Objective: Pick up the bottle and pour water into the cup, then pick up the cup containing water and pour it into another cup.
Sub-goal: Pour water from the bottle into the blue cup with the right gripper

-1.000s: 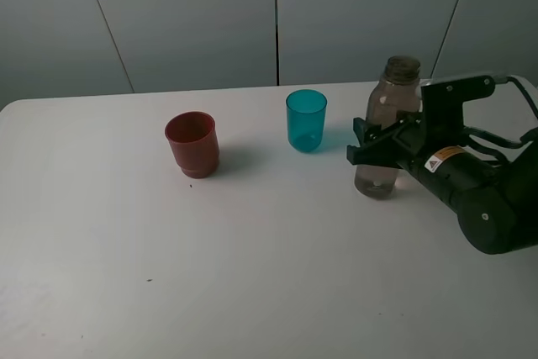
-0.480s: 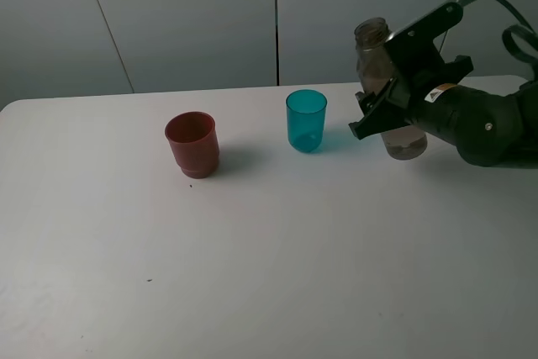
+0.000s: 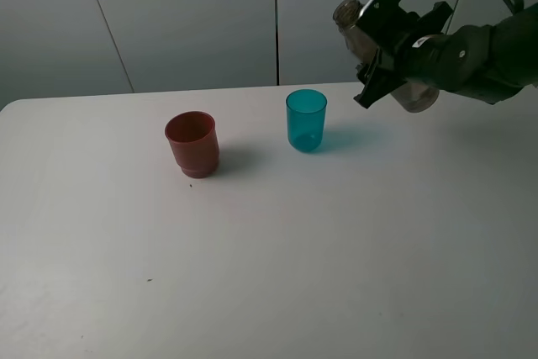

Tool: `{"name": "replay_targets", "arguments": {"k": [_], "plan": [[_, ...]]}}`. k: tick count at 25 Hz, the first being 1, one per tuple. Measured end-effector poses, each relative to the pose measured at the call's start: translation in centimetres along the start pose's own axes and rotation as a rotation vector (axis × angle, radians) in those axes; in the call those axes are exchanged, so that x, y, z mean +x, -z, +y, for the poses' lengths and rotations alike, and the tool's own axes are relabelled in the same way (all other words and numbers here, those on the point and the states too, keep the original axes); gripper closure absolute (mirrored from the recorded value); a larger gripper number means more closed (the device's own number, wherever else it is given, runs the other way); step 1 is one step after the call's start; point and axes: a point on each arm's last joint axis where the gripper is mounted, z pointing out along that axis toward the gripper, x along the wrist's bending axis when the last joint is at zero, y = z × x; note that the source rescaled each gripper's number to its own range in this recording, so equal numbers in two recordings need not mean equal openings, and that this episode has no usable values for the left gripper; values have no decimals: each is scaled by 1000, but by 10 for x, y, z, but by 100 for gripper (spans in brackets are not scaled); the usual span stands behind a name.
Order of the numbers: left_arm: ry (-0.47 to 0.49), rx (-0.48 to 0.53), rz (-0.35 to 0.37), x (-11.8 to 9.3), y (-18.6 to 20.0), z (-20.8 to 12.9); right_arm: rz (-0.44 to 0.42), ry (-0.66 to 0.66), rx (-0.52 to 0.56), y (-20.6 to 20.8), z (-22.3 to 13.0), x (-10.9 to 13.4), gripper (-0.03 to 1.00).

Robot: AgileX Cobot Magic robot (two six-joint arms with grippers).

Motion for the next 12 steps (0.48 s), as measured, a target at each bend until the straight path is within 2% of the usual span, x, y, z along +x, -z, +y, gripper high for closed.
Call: {"name": "replay_targets", "arguments": {"k": [12], "plan": [[0,0,0,0,0,0,52,319,65,-31,-13,17,97]]}}
